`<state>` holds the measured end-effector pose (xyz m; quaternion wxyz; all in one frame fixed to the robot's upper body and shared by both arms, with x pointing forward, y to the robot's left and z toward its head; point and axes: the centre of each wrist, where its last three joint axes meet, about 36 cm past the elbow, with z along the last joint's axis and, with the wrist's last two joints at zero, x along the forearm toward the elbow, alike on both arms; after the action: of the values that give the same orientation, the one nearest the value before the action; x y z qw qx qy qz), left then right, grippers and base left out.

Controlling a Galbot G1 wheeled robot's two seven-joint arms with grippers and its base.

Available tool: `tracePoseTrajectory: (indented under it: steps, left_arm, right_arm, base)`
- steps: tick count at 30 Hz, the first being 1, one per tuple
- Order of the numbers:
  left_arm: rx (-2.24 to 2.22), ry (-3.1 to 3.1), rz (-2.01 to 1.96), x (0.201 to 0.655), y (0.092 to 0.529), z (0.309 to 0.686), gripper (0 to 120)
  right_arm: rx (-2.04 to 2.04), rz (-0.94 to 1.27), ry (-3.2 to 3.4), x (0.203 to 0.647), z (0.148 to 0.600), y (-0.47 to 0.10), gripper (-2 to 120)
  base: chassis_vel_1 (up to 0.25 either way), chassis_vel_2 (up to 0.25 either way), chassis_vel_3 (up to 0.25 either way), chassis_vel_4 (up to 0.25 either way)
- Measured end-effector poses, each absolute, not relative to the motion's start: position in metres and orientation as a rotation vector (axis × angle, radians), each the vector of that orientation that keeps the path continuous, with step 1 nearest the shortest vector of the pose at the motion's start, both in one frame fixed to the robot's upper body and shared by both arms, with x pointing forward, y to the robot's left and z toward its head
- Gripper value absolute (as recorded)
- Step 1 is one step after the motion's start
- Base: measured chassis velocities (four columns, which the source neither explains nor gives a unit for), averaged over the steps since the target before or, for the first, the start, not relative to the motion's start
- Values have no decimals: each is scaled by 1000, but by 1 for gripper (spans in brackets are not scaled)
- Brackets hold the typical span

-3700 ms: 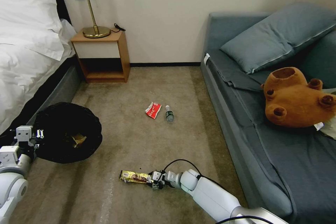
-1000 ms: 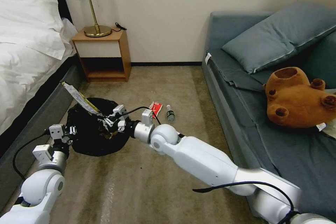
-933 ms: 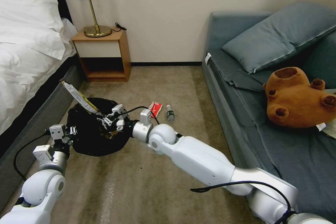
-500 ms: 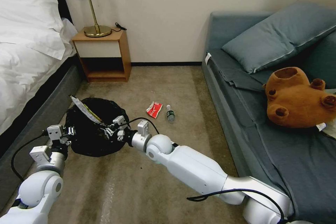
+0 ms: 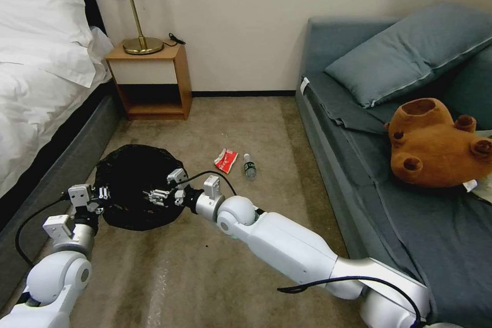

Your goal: Pick up the trash bin, then pick up the garbage on the floor and place it into the trash bin.

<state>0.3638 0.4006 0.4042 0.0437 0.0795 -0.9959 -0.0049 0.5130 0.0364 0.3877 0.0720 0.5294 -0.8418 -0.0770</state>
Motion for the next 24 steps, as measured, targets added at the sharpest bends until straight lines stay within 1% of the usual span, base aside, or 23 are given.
tracePoseTrajectory:
  steps: [1,2,3,4,5,7,8,10,13,15,20,24]
  left_arm:
    - [260,-3051,-29,364,406,406,4]
    - [260,-3051,-29,364,406,406,4]
    - [278,-3056,-45,364,413,407,4]
    - [293,-3058,-56,364,418,408,4]
    - [293,-3058,-56,364,418,408,4]
    - [332,-3063,-88,364,431,409,4]
    - [332,-3063,-88,364,431,409,4]
    - [347,-3063,-110,363,437,411,4]
    - [354,-3064,-120,363,440,412,4]
    - [366,-3064,-138,363,443,413,4]
    - [380,-3064,-154,363,447,414,4]
    - [396,-3065,-176,364,454,419,4]
  right_arm:
    - [1509,-170,-2590,520,394,28,74]
    - [1509,-170,-2590,520,394,28,74]
    - [1421,-110,-2637,526,398,21,80]
    - [1353,-66,-2668,531,400,15,83]
    - [1353,-66,-2668,531,400,15,83]
    - [1155,60,-2740,542,399,0,96]
    - [1155,60,-2740,542,399,0,96]
    - [1007,150,-2772,549,397,-14,99]
    - [925,198,-2773,550,394,-21,100]
    - [782,264,-2750,549,389,-34,100]
    - [606,288,-2723,540,379,-49,100]
    - [508,306,-2703,530,362,-77,100]
  base:
    - [0,0,0,0]
    - [0,0,0,0]
    - [0,0,0,0]
    - [0,0,0,0]
    - [0,0,0,0]
    - [0,0,0,0]
    - [0,0,0,0]
    - [0,0,0,0]
    - [0,0,0,0]
    - [0,0,0,0]
    - [0,0,0,0]
    - [0,0,0,0]
